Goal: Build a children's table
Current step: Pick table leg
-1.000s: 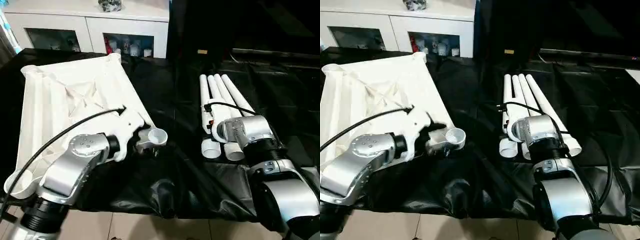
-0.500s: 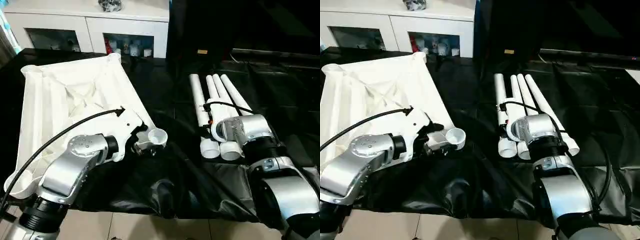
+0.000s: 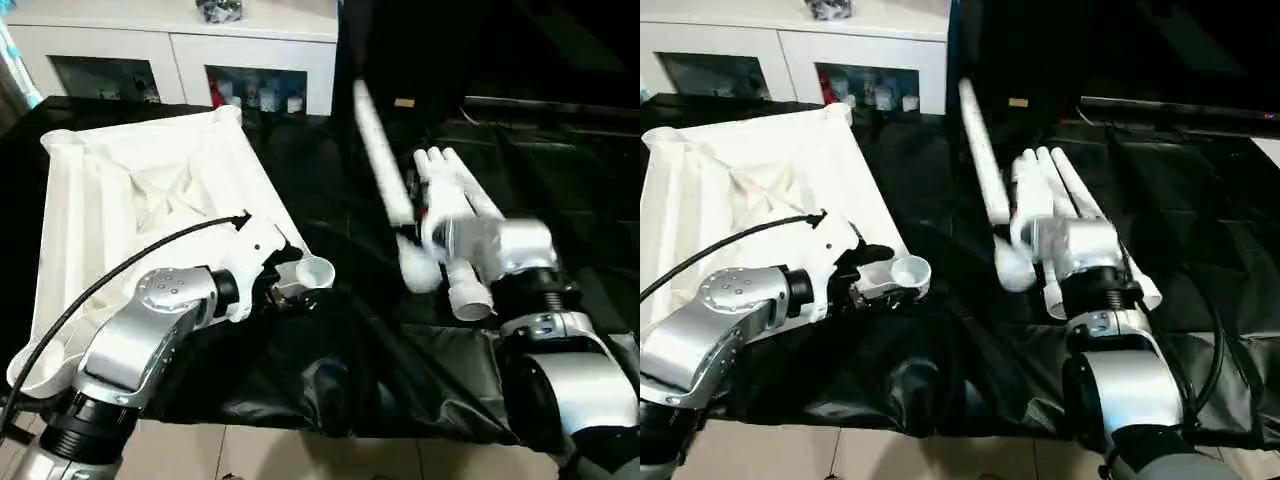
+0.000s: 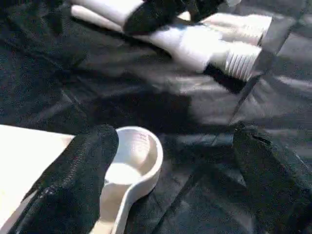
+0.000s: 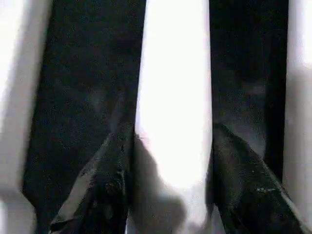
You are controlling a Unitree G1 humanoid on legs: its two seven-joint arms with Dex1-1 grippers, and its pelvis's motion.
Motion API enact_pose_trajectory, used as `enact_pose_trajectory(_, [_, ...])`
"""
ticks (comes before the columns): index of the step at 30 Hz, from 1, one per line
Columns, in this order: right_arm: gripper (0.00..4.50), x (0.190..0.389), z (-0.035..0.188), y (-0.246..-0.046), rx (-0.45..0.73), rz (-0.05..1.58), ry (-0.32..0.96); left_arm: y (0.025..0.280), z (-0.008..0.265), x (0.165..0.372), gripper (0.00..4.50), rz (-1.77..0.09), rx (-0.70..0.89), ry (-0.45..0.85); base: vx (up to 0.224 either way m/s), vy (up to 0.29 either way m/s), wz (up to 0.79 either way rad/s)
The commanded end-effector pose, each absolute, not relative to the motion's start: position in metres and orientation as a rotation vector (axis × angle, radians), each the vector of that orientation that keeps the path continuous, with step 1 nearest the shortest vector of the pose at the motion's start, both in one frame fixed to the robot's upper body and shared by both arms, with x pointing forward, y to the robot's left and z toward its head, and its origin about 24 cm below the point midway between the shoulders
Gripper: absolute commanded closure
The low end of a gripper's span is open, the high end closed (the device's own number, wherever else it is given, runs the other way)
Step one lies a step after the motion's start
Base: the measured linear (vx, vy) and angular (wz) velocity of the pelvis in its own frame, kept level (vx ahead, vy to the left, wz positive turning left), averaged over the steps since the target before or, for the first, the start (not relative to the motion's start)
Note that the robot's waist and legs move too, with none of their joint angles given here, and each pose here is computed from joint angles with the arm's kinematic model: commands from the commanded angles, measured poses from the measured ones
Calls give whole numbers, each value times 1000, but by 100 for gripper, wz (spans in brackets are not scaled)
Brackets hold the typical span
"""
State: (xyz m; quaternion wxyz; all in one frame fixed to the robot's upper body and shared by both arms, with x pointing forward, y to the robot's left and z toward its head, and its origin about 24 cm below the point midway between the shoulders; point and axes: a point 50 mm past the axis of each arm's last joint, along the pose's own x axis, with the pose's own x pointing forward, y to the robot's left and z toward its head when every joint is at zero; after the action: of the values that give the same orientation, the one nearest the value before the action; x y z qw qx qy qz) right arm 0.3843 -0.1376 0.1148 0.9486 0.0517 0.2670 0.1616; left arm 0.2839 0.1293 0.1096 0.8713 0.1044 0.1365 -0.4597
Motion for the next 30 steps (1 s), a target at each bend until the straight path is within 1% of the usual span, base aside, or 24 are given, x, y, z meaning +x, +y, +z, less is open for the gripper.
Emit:
enact_pose_trajectory(1, [262,385,126,-136,135,366,481,130,120,289,4,-949,193,266,0,0,0])
enact_pose_trajectory(5, [262,384,130,-133,158,404,431,130,125,295,0,-912,157,251,0,0,0])
enact_pose_trajectory(6, [262,383,133,-132,173,425,395,128,126,296,0,-910,140,245,0,0,0])
enact_pose_trajectory(8, [262,377,138,-126,208,524,300,125,129,298,0,-901,86,247,0,0,0])
enact_pose_trajectory(9, [262,369,141,-123,223,619,239,122,131,301,0,-883,30,253,0,0,0])
enact_pose_trajectory(10, [262,363,142,-121,229,679,204,121,133,303,0,-871,-6,258,0,0,0])
enact_pose_trajectory(11, [262,358,144,-120,238,734,173,119,135,305,0,-865,-47,255,0,0,0])
enact_pose_trajectory(12, [262,358,144,-120,238,734,173,119,135,305,0,-865,-47,255,0,0,0])
enact_pose_trajectory(14, [262,344,145,-121,275,855,127,116,142,308,0,-871,-173,237,0,0,0])
enact_pose_trajectory(15, [262,339,145,-121,302,903,119,114,146,309,0,-881,-232,222,0,0,0])
enact_pose_trajectory(17, [262,338,145,-121,307,914,117,114,147,310,0,-883,-244,219,0,0,0])
enact_pose_trajectory(19, [262,324,145,-123,379,1017,102,109,157,313,0,-902,-397,195,0,0,0])
enact_pose_trajectory(21, [263,318,143,-123,395,1055,92,107,162,315,0,-907,-450,188,0,0,0])
enact_pose_trajectory(22, [263,318,143,-123,395,1055,92,107,162,315,0,-907,-450,188,0,0,0])
enact_pose_trajectory(23, [263,311,140,-124,402,1096,88,104,169,316,0,-934,-526,170,0,0,0])
enact_pose_trajectory(24, [263,307,137,-124,403,1115,90,102,175,315,0,-970,-560,146,0,0,0])
enact_pose_trajectory(27, [263,304,135,-124,403,1126,94,98,180,313,0,-1009,-573,126,0,0,0])
enact_pose_trajectory(30, [263,302,135,-124,400,1133,94,94,181,311,0,-1032,-587,134,0,0,0])
